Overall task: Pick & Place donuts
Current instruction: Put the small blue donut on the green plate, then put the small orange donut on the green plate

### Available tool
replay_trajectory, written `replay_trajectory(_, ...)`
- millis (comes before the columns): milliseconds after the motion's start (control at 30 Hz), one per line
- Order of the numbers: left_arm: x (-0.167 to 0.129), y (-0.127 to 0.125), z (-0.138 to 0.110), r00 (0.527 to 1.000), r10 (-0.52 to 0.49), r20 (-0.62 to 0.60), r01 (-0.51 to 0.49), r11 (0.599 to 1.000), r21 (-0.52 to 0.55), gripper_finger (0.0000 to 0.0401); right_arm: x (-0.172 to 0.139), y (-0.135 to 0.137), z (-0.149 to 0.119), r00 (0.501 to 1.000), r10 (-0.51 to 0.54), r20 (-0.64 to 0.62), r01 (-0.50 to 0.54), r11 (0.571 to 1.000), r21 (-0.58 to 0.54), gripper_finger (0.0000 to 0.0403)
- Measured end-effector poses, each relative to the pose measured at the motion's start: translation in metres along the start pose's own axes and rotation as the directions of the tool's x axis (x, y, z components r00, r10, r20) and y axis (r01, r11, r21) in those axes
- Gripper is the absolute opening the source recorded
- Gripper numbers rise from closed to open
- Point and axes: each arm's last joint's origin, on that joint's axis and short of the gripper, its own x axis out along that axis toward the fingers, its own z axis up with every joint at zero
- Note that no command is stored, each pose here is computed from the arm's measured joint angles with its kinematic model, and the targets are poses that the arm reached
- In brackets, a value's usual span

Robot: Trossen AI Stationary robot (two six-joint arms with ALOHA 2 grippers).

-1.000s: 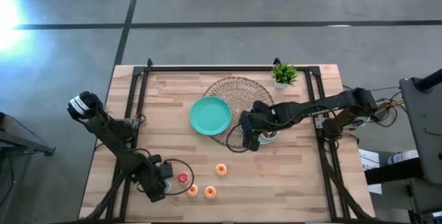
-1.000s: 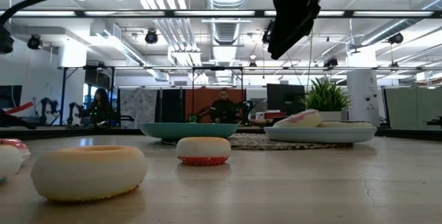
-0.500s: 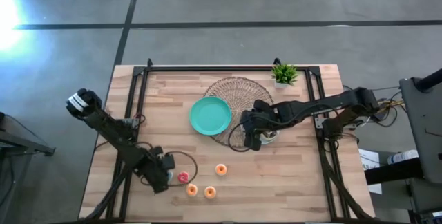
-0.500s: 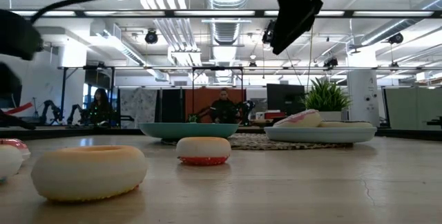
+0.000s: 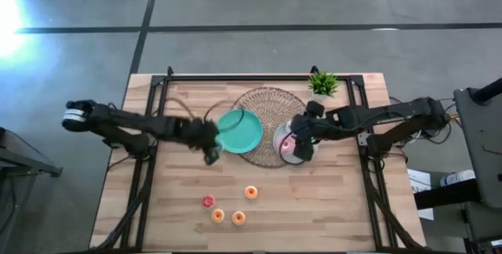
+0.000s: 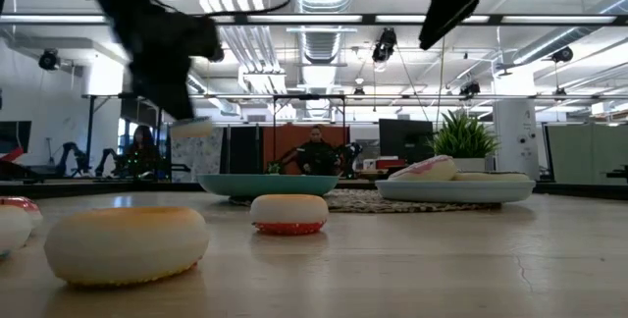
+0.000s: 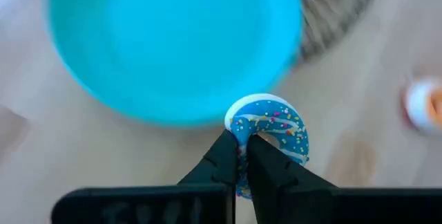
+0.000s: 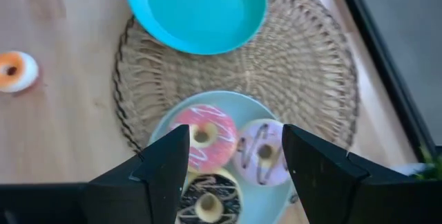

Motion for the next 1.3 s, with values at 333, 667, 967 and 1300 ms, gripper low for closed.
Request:
replay_trajectory(333, 0.025, 0.043, 0.060, 0.993, 0.120, 0.012, -0.120, 0.993, -0.013, 0.0000, -0.001, -0.033, -0.025, 0.998, -0.047, 0.035, 0.046, 0.998, 0.051, 0.0224)
replay_trajectory(667, 0.067, 0.047, 0.051, 0.978, 0.034, -0.205, -0.020, 0.998, 0.067, 0.0001, 0.005, -0.041, -0.037, 0.995, -0.061, 0.081, 0.047, 0.985, 0.168, 0.0224)
replay_trajectory(967, 0.055, 0.046, 0.052, 0.983, 0.024, -0.182, -0.006, 0.995, 0.096, 0.0087, 0.011, -0.038, -0.033, 0.992, -0.075, 0.104, 0.052, 0.977, 0.209, 0.0224)
replay_trajectory(1300, 0.006, 0.037, 0.047, 0.979, -0.125, -0.161, 0.151, 0.976, 0.158, 0.0144, 0.015, -0.037, -0.030, 0.991, -0.076, 0.111, 0.051, 0.976, 0.214, 0.0224)
